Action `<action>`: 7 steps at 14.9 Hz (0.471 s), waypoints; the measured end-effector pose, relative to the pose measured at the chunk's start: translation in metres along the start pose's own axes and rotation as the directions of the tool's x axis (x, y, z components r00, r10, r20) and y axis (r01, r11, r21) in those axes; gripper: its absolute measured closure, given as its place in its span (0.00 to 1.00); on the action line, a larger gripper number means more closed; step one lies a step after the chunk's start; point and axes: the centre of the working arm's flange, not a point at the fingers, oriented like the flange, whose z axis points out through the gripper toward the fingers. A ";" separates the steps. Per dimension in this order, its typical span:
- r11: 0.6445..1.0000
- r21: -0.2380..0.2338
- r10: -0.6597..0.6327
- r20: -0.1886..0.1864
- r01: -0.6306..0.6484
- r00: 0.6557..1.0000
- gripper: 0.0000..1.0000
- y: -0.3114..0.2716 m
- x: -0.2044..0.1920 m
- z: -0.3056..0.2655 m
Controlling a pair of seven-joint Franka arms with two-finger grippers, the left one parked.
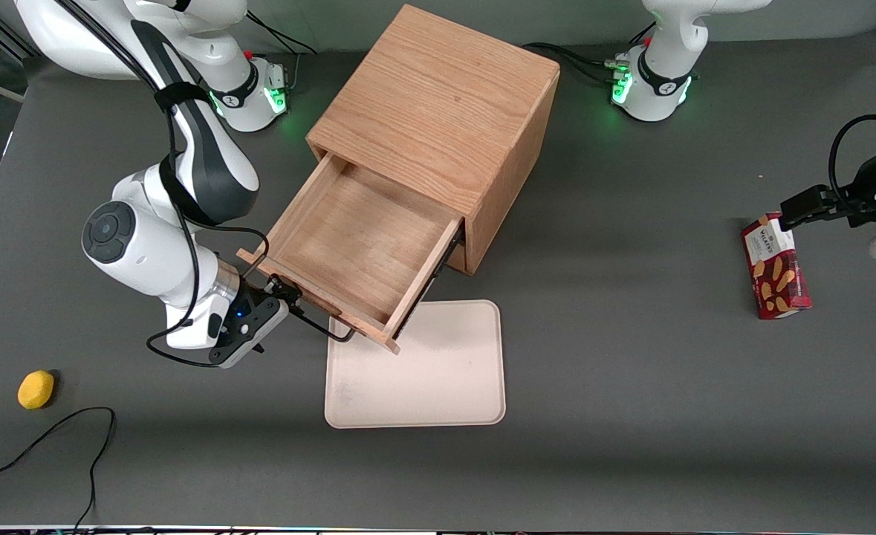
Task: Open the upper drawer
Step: 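Pull the handle outward with the right gripper, sliding the drawer open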
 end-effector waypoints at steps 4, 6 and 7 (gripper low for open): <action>0.999 0.046 0.020 0.025 -0.021 0.999 0.00 -0.003 -0.002 0.001; 0.995 0.102 0.005 0.041 -0.009 0.999 0.00 -0.007 -0.004 0.000; 0.993 0.118 -0.019 0.040 0.014 0.999 0.00 -0.007 -0.004 0.000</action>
